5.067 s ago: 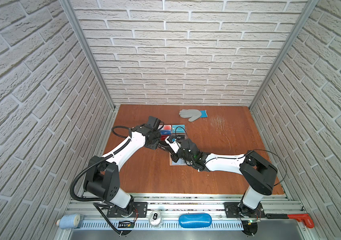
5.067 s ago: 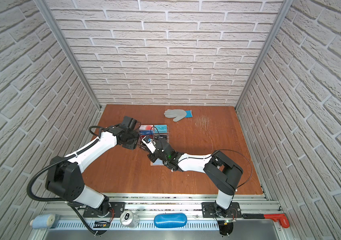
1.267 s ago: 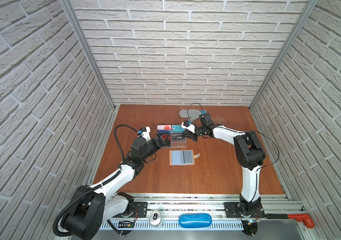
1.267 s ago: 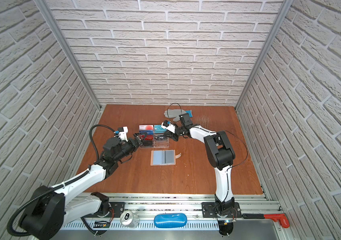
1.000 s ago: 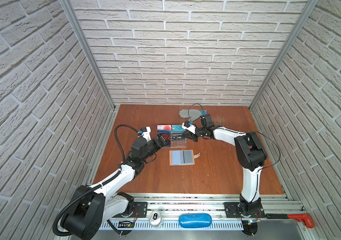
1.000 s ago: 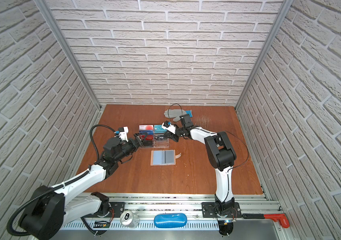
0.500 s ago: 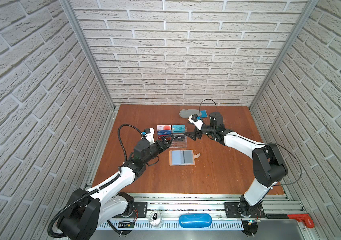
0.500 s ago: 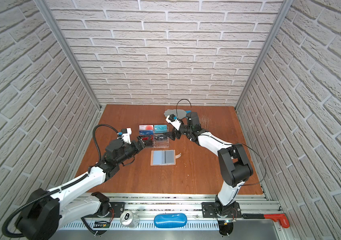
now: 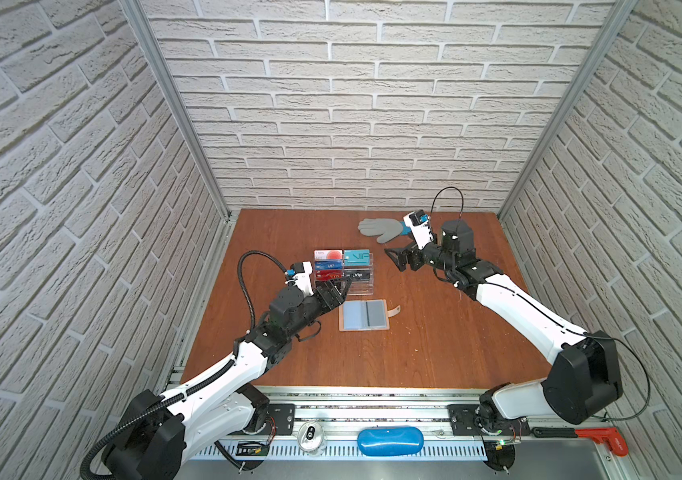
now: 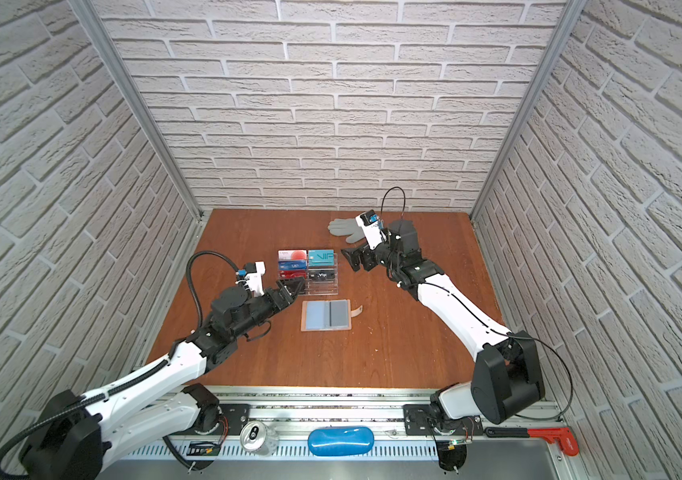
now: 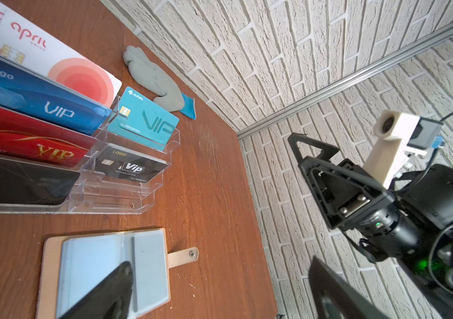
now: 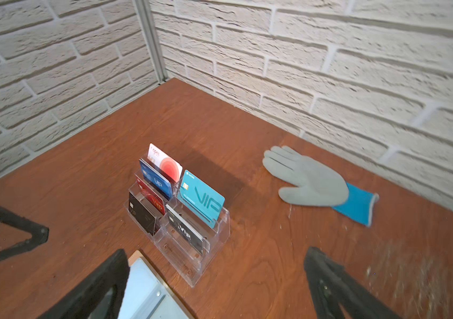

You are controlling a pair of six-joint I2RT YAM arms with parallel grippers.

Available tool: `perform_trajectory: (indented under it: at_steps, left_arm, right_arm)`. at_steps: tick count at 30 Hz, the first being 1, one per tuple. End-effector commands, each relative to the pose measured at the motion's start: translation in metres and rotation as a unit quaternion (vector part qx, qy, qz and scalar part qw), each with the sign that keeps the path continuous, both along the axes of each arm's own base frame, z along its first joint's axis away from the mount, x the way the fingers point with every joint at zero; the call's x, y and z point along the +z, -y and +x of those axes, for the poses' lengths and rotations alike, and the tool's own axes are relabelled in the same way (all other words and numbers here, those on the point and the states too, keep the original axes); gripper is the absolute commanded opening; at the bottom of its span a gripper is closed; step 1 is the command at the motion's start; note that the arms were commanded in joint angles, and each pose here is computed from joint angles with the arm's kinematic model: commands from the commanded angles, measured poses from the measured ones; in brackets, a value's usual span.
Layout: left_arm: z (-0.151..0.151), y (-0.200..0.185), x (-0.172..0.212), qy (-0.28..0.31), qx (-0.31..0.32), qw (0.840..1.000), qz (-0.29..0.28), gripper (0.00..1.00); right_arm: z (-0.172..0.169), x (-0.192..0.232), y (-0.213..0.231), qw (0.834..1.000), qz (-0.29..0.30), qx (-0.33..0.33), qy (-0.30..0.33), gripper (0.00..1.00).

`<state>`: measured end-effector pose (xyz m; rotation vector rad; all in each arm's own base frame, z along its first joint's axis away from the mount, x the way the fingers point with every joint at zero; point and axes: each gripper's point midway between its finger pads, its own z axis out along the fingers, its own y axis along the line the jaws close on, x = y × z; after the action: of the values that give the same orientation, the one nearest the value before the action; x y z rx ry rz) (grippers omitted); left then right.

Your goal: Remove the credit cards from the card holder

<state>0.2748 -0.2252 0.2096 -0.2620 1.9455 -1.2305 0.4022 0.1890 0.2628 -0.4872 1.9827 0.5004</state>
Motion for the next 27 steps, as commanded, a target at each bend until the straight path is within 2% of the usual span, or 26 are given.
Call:
perform_trajectory:
  at_steps: [1, 4, 8, 14, 17, 21, 27]
  left_arm:
    - [-0.003, -0.002, -0.002, 0.016, 0.008, 1.0, 0.015, 0.98]
    - [-0.007, 0.001, -0.008, 0.016, 0.005, 1.0, 0.025, 0.98]
    - [-0.01, 0.007, -0.023, 0.007, -0.005, 0.999, 0.045, 0.98]
    - [-0.012, 0.021, -0.048, -0.008, -0.034, 0.998, 0.054, 0.98]
    - [-0.013, 0.028, -0.057, -0.015, -0.051, 0.997, 0.059, 0.98]
    - [-0.012, 0.026, -0.07, -0.024, -0.048, 0.996, 0.071, 0.98]
    - [-0.013, 0.02, -0.084, -0.036, -0.039, 0.994, 0.093, 0.98]
  right_arm:
    - [-0.024, 0.003, 0.027, 0.991, 0.047, -0.093, -0.079, 1.0]
    - [-0.042, 0.002, 0.034, 0.988, 0.074, -0.107, -0.087, 1.0]
    - [-0.056, -0.017, 0.038, 0.985, 0.061, -0.108, -0.119, 1.0]
    - [-0.066, -0.08, 0.029, 0.969, 0.037, -0.104, -0.221, 1.0]
    - [-0.071, -0.115, 0.024, 0.962, 0.01, -0.104, -0.253, 1.0]
    - [-0.074, -0.133, 0.011, 0.961, 0.005, -0.096, -0.26, 1.0]
    - [-0.08, -0.163, -0.01, 0.957, -0.035, -0.077, -0.276, 1.0]
